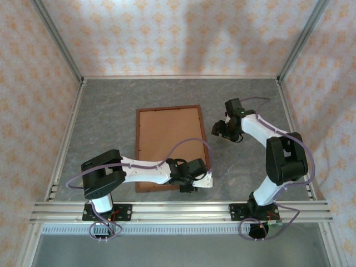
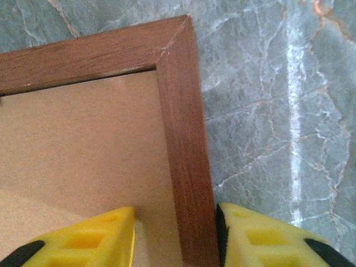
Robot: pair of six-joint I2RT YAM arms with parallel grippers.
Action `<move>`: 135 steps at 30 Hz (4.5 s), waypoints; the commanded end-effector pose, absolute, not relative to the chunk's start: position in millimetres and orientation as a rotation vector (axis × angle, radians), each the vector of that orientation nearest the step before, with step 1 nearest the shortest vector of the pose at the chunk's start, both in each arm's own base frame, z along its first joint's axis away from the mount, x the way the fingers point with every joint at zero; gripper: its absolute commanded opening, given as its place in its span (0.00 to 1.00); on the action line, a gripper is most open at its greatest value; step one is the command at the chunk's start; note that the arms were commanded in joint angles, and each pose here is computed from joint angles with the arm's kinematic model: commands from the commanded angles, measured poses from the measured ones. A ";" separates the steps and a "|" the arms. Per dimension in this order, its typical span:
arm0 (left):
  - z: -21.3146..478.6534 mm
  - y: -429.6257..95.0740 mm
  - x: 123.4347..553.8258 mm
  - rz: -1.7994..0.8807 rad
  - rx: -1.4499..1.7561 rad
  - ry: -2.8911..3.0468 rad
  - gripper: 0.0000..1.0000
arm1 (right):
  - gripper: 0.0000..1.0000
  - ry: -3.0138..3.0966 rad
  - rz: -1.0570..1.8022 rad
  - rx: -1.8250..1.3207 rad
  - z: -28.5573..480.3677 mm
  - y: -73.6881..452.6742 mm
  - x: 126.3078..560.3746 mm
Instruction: Put the photo into the frame
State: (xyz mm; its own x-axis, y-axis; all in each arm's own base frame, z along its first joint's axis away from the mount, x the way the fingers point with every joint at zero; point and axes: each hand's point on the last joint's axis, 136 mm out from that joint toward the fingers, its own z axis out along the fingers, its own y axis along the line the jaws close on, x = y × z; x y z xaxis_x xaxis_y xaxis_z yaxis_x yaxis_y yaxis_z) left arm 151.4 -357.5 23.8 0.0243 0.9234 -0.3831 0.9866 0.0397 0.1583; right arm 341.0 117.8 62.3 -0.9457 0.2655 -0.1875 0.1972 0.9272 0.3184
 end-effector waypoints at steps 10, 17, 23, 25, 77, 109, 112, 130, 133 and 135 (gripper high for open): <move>52.6 -365.4 179.9 -0.303 1.708 1.964 0.06 | 0.65 2.996 0.739 0.361 65.6 142.4 277.6; 77.2 -371.9 196.8 -0.411 1.577 1.955 0.04 | 0.69 3.036 0.986 0.318 58.5 165.1 241.0; 88.8 -374.5 208.9 -0.418 1.527 1.949 0.05 | 0.70 3.070 1.098 0.273 42.4 186.5 226.4; 89.5 -374.6 209.4 -0.419 1.522 1.950 0.04 | 0.67 3.066 1.123 0.284 39.2 189.5 226.9; 94.3 -300.3 251.4 0.626 1.498 1.570 0.49 | 0.16 3.052 1.198 0.373 96.4 206.9 243.0; 448.6 -228.9 339.3 -0.123 0.299 1.666 0.00 | 0.61 2.223 0.649 0.434 313.0 83.2 380.2; 481.8 -221.2 342.4 -0.202 0.214 1.620 0.00 | 0.61 2.230 0.634 0.425 311.2 82.2 380.5; 534.1 -95.0 370.2 -0.815 -0.454 1.432 0.00 | 0.62 2.303 0.676 0.378 288.5 94.4 395.3; 518.3 -79.5 378.3 -0.916 -0.550 1.418 0.00 | 0.63 2.327 0.667 0.372 279.4 94.9 397.0; 507.8 -71.1 382.6 -0.964 -0.600 1.412 0.00 | 0.64 2.343 0.669 0.370 273.3 96.4 398.8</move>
